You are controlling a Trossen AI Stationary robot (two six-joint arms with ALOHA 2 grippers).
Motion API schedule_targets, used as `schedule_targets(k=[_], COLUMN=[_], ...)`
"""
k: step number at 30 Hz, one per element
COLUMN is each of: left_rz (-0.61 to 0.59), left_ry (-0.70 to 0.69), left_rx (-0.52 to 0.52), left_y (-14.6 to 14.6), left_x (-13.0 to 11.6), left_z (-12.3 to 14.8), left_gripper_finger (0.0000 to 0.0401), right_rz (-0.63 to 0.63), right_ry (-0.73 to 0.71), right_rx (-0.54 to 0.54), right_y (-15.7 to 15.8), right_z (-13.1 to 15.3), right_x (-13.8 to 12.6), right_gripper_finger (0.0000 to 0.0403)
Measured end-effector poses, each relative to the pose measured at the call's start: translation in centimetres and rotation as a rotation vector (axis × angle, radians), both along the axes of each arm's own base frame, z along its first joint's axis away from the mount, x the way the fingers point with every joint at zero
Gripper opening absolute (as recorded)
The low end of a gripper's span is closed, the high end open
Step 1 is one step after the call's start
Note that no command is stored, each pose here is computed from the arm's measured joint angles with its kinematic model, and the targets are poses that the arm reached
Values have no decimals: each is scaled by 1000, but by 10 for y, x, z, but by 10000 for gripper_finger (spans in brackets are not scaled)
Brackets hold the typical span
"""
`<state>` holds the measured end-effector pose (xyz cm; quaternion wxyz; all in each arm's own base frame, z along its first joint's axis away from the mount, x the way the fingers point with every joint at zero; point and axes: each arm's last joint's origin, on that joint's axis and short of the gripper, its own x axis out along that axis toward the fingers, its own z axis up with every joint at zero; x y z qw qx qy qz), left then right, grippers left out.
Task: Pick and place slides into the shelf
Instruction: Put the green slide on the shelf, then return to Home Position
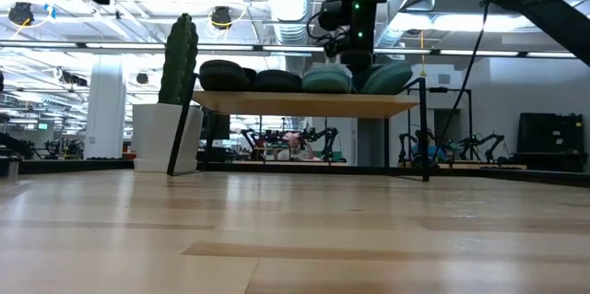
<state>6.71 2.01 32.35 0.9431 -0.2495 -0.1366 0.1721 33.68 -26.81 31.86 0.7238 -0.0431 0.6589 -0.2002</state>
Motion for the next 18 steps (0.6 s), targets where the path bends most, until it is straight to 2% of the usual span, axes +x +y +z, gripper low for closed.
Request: schedule_targets(k=[6,12,15,18], left_rz=[0,0,0,4], left_ry=[3,3,3,12], left_rx=[-1,-1,-1,19], left_y=[0,0,0,0], left_x=[0,0,0,0], left_z=[0,0,0,0], left_gripper_finger=[0,0,0,0], right_rz=[-27,-125,-199,-238], right_ry=[-37,-81,-168,-330], right_rx=[-139,-373,-437,-425], right_y=[9,21,30,46], right_z=[27,64,90,122], right_x=[-1,-10,-24,-47], right_gripper_finger=[0,0,0,0])
